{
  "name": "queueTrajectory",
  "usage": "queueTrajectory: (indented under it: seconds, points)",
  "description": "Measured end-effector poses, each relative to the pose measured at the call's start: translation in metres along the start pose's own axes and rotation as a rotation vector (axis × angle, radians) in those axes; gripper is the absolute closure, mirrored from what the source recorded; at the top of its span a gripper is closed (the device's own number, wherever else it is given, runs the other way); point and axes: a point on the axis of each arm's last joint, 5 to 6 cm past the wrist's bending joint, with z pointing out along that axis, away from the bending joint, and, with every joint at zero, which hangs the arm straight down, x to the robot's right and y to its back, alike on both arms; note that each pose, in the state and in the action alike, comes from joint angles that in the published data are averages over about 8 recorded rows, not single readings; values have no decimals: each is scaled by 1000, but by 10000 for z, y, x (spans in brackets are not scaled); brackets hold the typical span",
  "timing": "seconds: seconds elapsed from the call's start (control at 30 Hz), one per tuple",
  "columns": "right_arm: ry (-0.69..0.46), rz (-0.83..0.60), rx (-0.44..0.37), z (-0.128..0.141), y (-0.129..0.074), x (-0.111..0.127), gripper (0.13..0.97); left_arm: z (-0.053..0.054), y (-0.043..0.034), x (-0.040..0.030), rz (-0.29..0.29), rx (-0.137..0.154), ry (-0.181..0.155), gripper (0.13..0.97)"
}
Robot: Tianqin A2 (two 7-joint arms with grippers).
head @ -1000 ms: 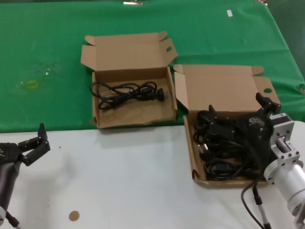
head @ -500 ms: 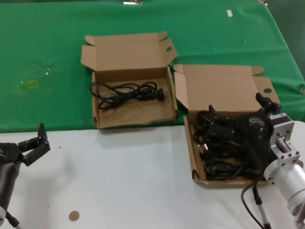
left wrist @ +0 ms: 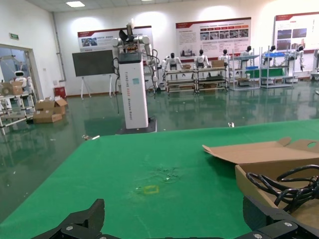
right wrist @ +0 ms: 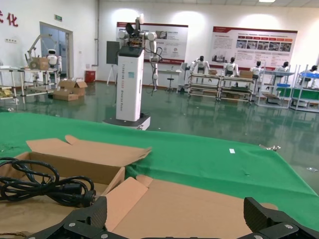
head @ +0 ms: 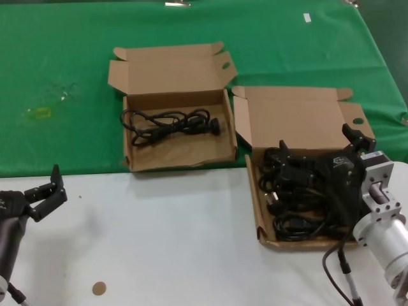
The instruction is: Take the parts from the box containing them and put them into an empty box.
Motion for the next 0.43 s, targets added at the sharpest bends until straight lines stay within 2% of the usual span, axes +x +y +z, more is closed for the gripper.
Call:
queueTrajectory:
  seconds: [0.43]
  points:
    - [0, 0, 0, 0, 0, 0, 130, 0, 0, 0, 0, 0, 0, 132]
